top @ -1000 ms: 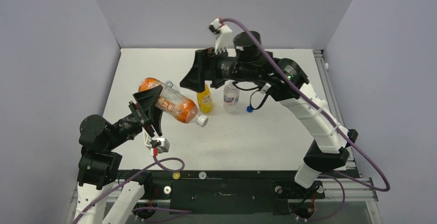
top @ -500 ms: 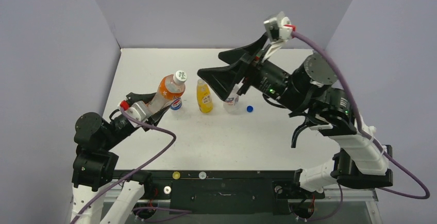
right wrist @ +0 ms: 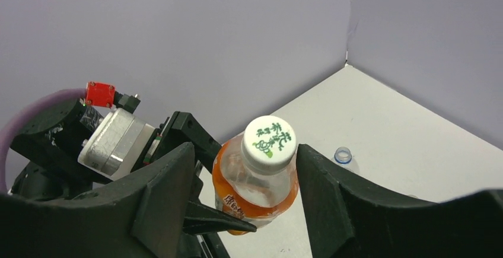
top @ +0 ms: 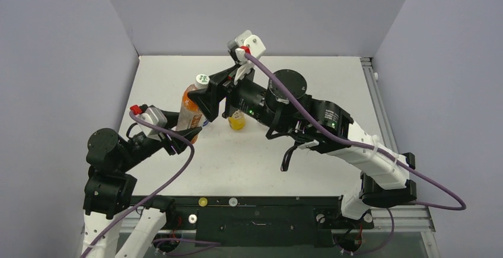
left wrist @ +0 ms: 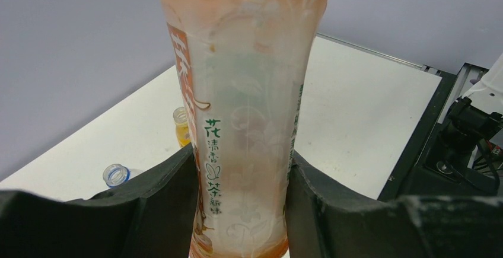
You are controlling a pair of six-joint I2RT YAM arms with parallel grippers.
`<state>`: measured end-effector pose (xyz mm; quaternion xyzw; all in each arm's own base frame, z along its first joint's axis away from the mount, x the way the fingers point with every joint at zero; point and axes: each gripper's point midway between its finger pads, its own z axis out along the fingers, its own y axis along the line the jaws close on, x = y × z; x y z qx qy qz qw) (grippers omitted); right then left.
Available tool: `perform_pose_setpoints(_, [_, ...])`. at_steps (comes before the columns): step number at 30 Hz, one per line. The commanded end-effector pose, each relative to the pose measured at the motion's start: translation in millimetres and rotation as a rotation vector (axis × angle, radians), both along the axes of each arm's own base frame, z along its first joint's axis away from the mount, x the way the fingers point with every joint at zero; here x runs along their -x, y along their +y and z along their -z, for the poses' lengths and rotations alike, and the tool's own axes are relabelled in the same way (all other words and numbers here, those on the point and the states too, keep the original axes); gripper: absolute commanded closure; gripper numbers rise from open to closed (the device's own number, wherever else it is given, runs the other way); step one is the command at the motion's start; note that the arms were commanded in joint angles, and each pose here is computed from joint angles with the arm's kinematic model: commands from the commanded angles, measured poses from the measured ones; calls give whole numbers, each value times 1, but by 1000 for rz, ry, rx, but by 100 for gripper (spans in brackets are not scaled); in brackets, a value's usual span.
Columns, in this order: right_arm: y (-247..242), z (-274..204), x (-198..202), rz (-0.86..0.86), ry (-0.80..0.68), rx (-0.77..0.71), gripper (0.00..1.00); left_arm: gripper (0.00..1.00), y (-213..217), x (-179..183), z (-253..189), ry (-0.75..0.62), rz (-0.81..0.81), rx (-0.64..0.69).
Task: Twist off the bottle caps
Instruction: Unscrew the bottle cap from the plastic bottle.
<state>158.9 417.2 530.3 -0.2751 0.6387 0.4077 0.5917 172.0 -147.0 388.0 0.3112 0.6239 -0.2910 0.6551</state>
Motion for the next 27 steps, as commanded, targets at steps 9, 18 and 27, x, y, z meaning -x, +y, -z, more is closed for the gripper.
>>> perform_pose_setpoints(9, [0,-41,-1,-52,11,-149,56,72,-4,12,-16,-70,45,32])
perform_pose_setpoints(18, [10,-31,-3,-99,69,-143,54,72,-4,13,-23,-85,42,44])
perform_pose_setpoints(27, [13,-28,-7,-86,68,-136,100,1,-8,16,-25,-40,65,93])
